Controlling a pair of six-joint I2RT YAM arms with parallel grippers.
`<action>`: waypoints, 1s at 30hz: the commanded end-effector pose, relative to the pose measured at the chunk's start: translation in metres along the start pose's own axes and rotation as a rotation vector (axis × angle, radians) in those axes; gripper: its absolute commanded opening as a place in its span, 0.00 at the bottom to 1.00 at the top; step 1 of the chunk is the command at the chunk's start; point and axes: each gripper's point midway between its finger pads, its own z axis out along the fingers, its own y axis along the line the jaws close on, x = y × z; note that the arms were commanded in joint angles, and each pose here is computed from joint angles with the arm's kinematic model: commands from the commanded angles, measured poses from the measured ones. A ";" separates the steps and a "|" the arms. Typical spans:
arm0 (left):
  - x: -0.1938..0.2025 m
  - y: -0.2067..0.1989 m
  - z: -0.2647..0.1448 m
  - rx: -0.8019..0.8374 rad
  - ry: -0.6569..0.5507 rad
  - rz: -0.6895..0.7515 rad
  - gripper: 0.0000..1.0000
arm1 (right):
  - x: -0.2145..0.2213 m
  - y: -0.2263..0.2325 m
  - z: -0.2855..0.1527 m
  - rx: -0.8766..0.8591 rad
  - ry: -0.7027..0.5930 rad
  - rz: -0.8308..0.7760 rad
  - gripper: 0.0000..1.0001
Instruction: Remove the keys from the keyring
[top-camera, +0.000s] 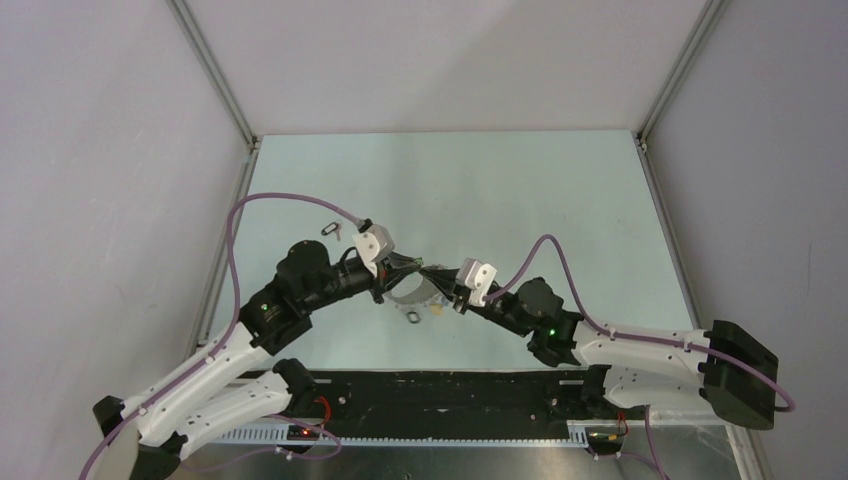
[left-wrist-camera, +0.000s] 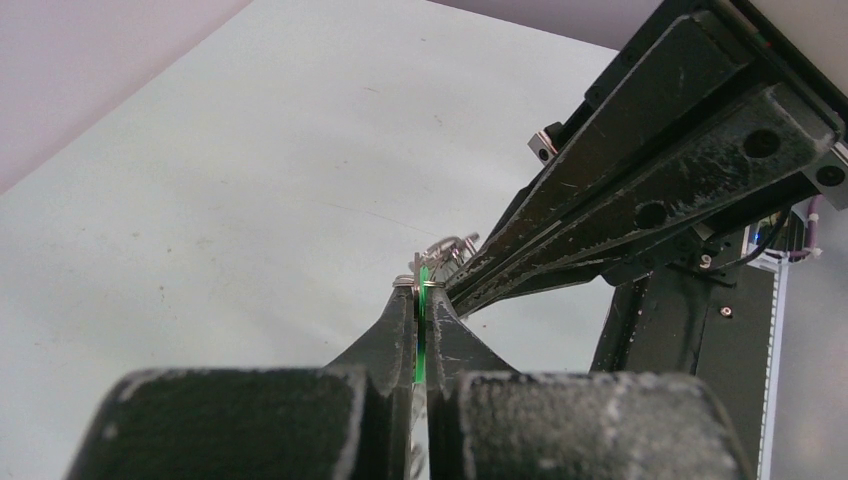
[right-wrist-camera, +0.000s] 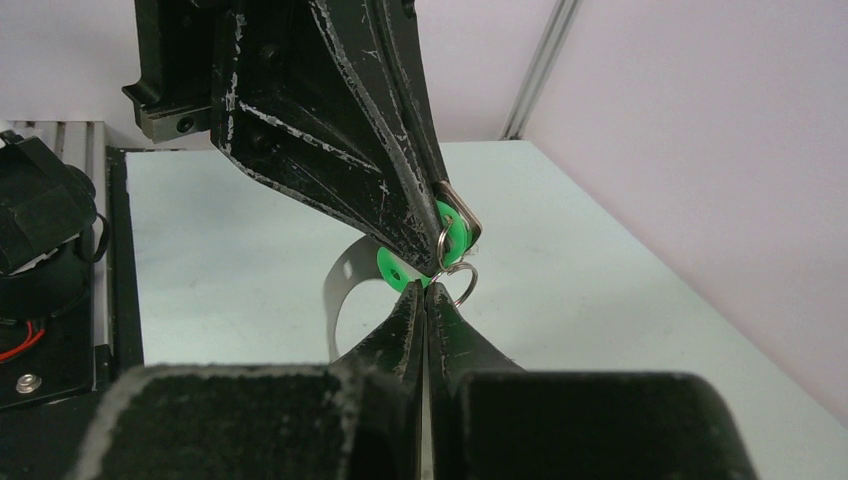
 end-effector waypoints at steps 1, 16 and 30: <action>-0.029 0.009 0.000 -0.050 -0.101 -0.007 0.00 | -0.027 -0.010 -0.002 0.058 -0.061 -0.029 0.00; -0.023 0.012 0.005 -0.062 -0.063 -0.042 0.00 | -0.034 -0.007 -0.004 0.158 -0.068 -0.156 0.00; -0.008 0.021 0.018 -0.053 0.023 -0.147 0.00 | -0.011 0.043 -0.002 -0.113 -0.026 -0.546 0.00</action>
